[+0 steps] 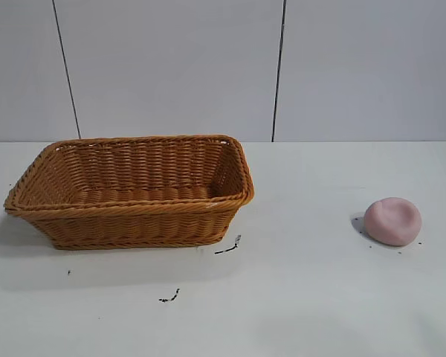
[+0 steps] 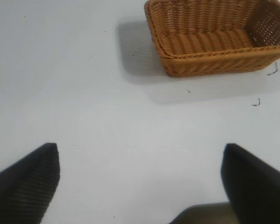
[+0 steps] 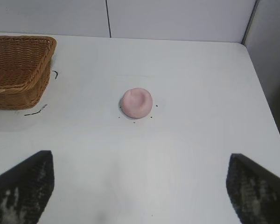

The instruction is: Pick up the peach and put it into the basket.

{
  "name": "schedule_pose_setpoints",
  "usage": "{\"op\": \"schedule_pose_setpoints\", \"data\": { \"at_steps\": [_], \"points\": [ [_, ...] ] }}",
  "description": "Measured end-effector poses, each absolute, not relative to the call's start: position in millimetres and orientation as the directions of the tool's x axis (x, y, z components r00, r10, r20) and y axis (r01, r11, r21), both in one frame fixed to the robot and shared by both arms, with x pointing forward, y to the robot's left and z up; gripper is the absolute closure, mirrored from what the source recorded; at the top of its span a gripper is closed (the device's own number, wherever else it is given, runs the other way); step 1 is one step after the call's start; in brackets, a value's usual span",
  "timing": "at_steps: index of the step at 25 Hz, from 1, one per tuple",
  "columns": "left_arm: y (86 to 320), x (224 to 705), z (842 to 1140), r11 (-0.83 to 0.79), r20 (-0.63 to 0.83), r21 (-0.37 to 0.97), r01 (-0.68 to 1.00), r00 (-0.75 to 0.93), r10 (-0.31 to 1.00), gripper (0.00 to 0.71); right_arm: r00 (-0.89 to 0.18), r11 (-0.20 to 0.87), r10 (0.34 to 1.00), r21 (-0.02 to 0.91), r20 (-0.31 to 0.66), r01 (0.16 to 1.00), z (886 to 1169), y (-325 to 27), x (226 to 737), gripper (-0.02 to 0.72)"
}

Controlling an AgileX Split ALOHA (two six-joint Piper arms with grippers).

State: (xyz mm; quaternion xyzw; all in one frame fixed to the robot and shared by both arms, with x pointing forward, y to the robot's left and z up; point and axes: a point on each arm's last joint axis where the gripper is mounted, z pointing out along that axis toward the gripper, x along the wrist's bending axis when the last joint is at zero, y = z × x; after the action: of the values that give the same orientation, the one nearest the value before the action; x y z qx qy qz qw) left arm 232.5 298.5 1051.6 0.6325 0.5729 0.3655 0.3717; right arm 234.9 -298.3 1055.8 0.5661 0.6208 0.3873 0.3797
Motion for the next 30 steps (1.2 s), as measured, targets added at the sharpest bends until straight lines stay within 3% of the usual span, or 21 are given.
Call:
{"op": "schedule_pose_setpoints", "data": {
  "at_steps": [8,13,17,22,30],
  "points": [
    [298,232,1052,-0.067,0.036,0.889,0.453,0.076,0.996,0.018,-0.073,0.064,0.997,0.91,-0.037,0.41,1056,-298,235,0.014],
    [298,232,1052,-0.067,0.036,0.889,0.453,0.076,0.996,0.018,-0.084,0.083,0.995,0.851,-0.046,0.519,1074,-297,260,0.014],
    [298,232,1052,-0.067,0.036,0.889,0.453,0.076,0.996,0.018,-0.092,0.09,0.995,0.752,-0.039,0.653,1095,-295,307,0.014],
    [298,232,1052,-0.067,0.036,0.889,0.453,0.076,0.996,0.018,-0.099,0.097,0.995,0.587,-0.029,0.804,1103,-291,385,0.014],
    [298,232,1052,-0.067,0.036,0.889,0.453,0.076,0.996,0.018,-0.102,0.101,0.995,0.348,-0.014,0.932,1071,-284,511,0.014]
  ]
}}
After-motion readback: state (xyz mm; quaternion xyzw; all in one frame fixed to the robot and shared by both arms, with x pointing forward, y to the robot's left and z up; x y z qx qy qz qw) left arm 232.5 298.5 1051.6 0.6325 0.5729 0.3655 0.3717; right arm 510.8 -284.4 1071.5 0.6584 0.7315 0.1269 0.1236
